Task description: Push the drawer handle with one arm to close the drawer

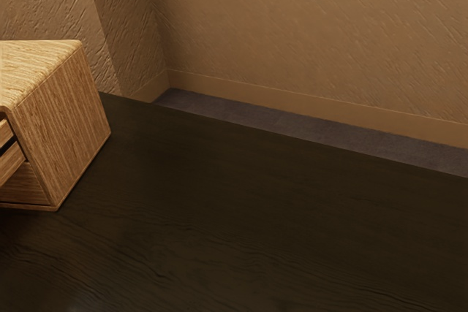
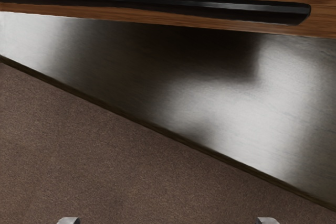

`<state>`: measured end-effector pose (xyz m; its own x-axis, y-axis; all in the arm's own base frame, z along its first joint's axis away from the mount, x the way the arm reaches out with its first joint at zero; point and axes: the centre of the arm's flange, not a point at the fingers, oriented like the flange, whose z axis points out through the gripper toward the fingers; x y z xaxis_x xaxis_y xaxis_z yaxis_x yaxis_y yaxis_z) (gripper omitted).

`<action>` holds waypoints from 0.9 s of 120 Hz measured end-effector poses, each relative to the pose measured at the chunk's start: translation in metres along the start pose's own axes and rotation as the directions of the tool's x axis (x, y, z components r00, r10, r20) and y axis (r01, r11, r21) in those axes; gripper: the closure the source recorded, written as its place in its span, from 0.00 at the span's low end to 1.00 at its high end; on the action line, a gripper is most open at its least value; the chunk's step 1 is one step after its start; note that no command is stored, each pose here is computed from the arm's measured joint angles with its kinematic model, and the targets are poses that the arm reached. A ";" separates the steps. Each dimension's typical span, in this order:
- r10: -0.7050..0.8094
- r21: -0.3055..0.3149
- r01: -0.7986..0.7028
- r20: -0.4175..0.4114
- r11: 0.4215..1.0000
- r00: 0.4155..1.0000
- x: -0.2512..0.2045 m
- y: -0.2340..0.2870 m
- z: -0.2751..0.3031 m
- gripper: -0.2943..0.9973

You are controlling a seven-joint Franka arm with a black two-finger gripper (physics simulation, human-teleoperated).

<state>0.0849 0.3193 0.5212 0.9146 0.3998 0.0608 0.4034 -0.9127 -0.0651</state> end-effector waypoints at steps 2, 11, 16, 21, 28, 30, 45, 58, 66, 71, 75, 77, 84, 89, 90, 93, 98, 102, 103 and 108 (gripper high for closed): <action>0.000 0.000 0.000 -0.003 1.000 1.000 0.000 -0.001 0.000 0.45; 0.005 -0.002 -0.005 -0.016 1.000 1.000 0.003 -0.003 0.000 0.59; 0.013 -0.001 -0.013 -0.025 1.000 1.000 0.006 -0.003 0.000 0.64; 0.019 -0.001 -0.019 -0.028 1.000 0.999 0.009 -0.003 0.001 0.68; 0.025 -0.002 -0.026 -0.032 1.000 0.999 0.015 -0.005 0.002 0.73; 0.027 -0.004 -0.027 -0.034 1.000 0.999 0.016 -0.005 0.004 0.74; 0.030 -0.007 -0.031 -0.055 1.000 0.998 0.022 -0.011 0.002 0.79; 0.026 -0.014 -0.027 -0.066 1.000 0.997 0.027 -0.020 0.002 0.81; 0.022 -0.015 -0.023 -0.071 1.000 0.997 0.029 -0.024 0.001 0.82; 0.023 -0.016 -0.025 -0.072 1.000 0.997 0.031 -0.026 0.002 0.82; 0.026 -0.017 -0.027 -0.070 0.999 0.997 0.033 -0.027 0.003 0.82; 0.027 -0.017 -0.029 -0.069 0.999 0.997 0.034 -0.027 0.004 0.83; 0.035 -0.016 -0.036 -0.066 0.999 0.997 0.038 -0.026 0.006 0.83; 0.041 -0.014 -0.042 -0.062 0.999 0.997 0.042 -0.024 0.008 0.83; 0.042 -0.014 -0.043 -0.061 0.999 0.997 0.042 -0.024 0.008 0.83; 0.046 -0.012 -0.047 -0.059 0.999 0.997 0.044 -0.023 0.009 0.83; 0.055 -0.010 -0.056 -0.057 0.998 0.997 0.048 -0.021 0.010 0.83; 0.060 -0.009 -0.061 -0.056 0.998 0.997 0.050 -0.020 0.010 0.83; 0.061 -0.009 -0.062 -0.056 0.998 0.997 0.051 -0.020 0.010 0.83; 0.066 -0.007 -0.066 -0.056 0.998 0.996 0.053 -0.019 0.011 0.83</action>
<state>0.1257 0.3584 0.5149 0.9360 0.3338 0.1121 0.3418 -0.9377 -0.0616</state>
